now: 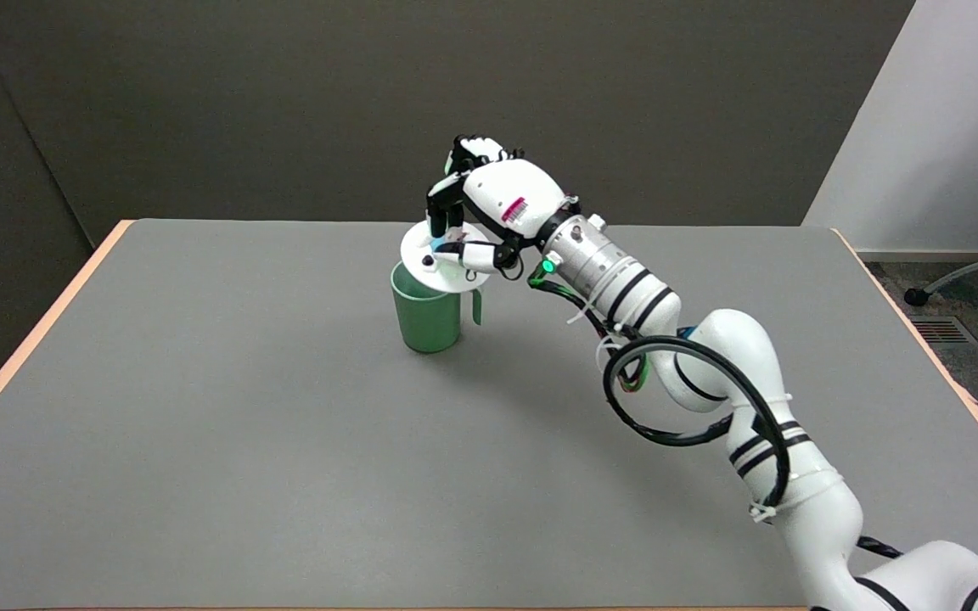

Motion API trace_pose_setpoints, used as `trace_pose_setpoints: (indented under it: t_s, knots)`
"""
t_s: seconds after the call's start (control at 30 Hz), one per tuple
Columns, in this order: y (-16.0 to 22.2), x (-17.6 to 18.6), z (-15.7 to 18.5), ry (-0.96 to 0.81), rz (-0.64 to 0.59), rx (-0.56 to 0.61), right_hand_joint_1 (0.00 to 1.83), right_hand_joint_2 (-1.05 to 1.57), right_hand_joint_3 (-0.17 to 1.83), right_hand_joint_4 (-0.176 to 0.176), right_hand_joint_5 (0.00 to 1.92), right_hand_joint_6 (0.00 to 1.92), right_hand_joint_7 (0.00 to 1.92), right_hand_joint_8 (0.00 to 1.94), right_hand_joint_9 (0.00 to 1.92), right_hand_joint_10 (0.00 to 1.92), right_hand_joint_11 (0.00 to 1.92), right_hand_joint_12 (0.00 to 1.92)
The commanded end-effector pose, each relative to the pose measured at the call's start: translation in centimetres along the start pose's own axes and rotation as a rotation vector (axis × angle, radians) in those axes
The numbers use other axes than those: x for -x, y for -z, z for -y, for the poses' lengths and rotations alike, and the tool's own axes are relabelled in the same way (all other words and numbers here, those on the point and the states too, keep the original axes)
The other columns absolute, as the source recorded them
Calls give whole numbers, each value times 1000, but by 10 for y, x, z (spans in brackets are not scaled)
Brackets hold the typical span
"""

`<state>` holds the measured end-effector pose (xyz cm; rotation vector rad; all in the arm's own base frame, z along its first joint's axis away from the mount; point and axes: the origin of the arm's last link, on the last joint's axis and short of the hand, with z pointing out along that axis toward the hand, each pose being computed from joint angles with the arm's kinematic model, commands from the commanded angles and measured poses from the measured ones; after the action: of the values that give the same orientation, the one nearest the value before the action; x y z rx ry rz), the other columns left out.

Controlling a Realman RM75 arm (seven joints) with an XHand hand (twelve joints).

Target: Place the white cup lid onto the cup.

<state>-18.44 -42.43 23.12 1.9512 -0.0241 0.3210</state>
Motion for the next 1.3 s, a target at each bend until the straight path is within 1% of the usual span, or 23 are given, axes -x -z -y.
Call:
trace_pose_setpoints:
  t_s: [0.03, 0.2, 0.63, 1.0, 1.3]
  knots:
    - [-39, 10, 13, -15, 12, -33, 1213, 1083, 68, 36, 944, 991, 1025, 977, -1, 1309, -1, 1509]
    - [-44, 15, 19, -20, 16, -45, 1213, 1083, 68, 37, 945, 990, 1022, 981, -1, 1307, -1, 1506]
    - [-45, 20, 20, -27, 28, -42, 1213, 1083, 69, 36, 945, 990, 1020, 984, -1, 1294, -1, 1512]
    - [-41, 32, 11, -35, 61, -15, 1213, 1083, 70, 36, 945, 990, 1020, 985, -1, 1299, -1, 1515]
    - [-41, 29, 5, -25, 60, 0, 1212, 1084, 69, 37, 945, 991, 1020, 984, -1, 1296, -1, 1501]
